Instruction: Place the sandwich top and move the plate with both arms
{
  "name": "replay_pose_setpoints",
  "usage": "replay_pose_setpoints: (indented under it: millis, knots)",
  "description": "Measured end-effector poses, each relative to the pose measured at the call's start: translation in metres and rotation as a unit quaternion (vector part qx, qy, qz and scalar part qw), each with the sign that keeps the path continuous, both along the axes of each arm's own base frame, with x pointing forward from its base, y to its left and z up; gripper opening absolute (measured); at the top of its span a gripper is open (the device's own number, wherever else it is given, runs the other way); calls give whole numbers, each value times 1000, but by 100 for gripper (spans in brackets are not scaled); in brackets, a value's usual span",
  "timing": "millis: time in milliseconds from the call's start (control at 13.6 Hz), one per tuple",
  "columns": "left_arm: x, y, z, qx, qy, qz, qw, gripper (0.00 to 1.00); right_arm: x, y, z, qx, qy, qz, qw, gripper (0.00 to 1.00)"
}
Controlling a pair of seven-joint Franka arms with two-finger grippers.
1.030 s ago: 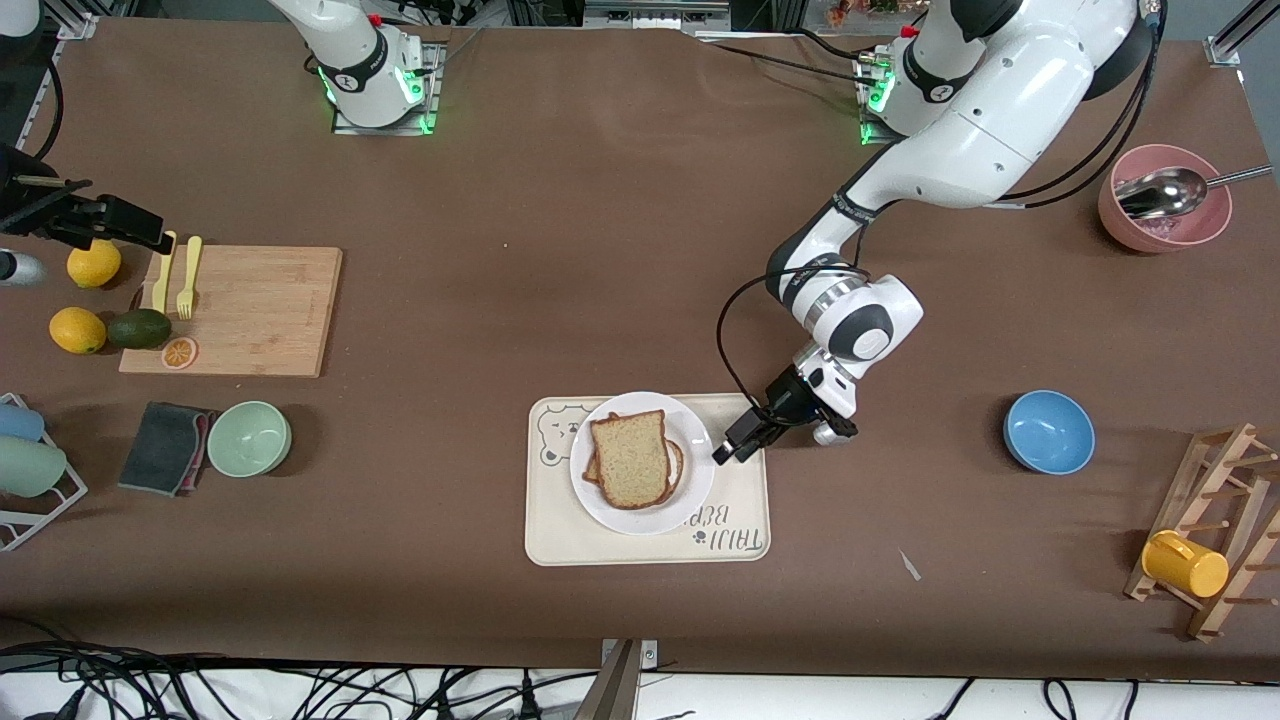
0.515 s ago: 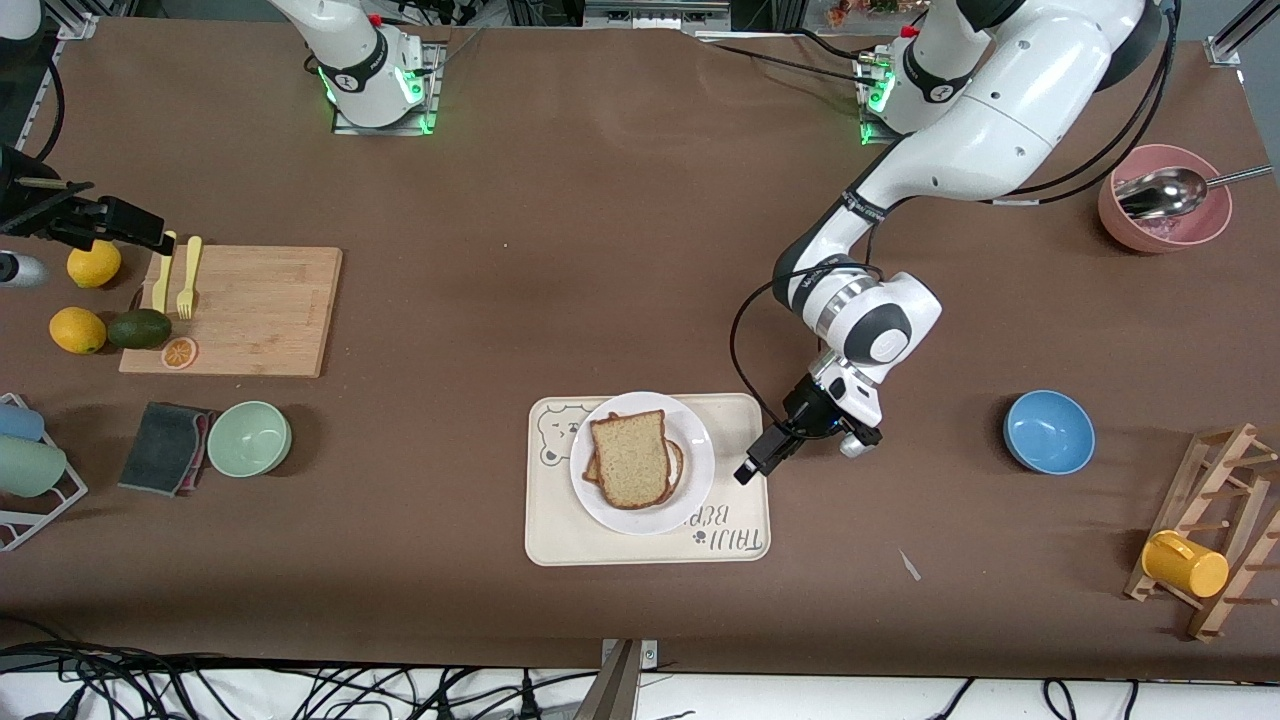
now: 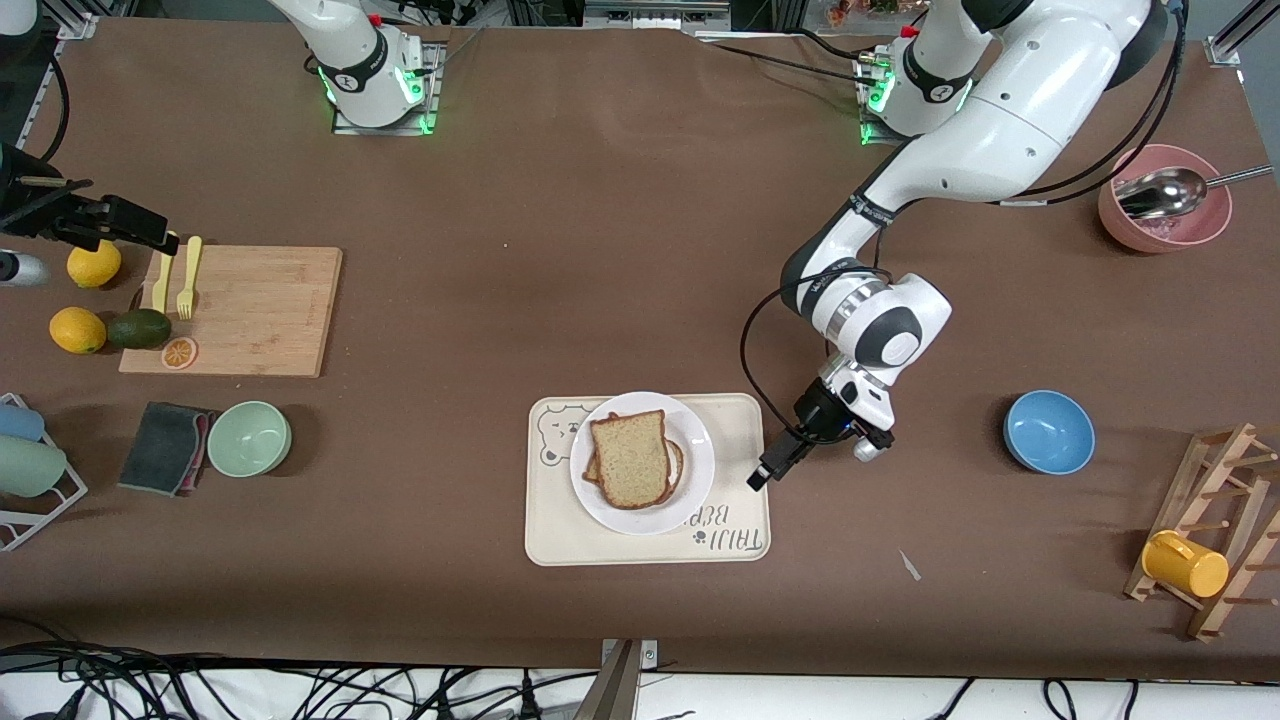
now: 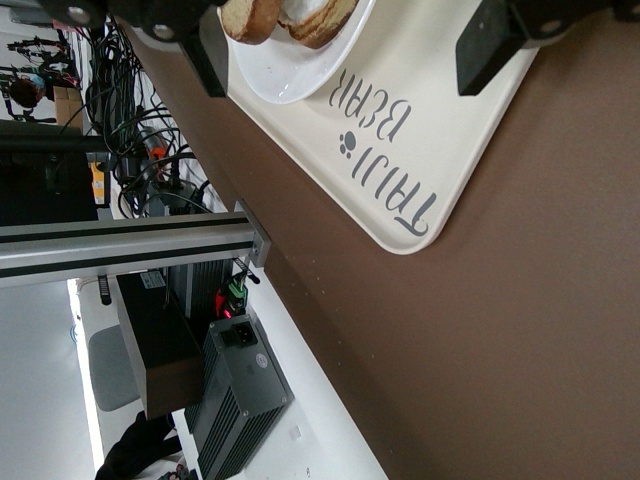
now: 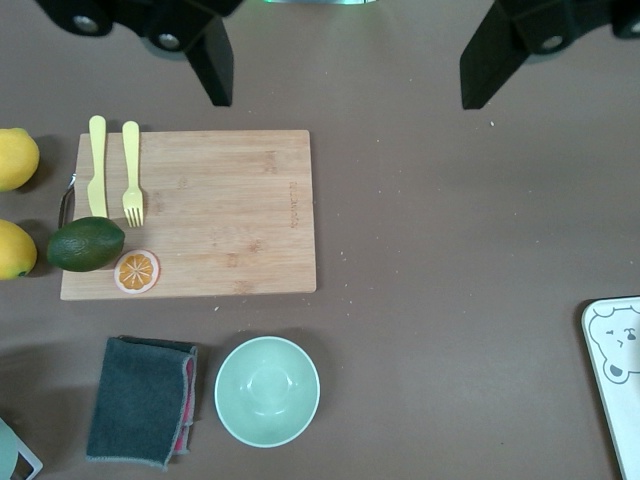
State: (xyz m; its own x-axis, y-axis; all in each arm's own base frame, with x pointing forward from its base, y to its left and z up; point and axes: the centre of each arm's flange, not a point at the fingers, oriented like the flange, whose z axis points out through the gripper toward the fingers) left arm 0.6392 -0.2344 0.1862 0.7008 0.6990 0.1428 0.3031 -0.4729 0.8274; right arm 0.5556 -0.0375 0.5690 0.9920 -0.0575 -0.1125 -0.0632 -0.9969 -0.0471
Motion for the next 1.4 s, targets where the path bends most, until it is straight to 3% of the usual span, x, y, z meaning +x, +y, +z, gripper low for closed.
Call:
replay_pose_setpoints:
  millis: [515,956,1398]
  knots:
    - [19,18,38,-24,24,25,999,100,0,0,0,1,0,0,1000,100]
    - [54,46,67,-30,31,40,998,100,0,0,0,1,-1,0,1000,100]
    - [89,88,91,8,22,-28,999,100,0,1,0,1,0,1,1000,100]
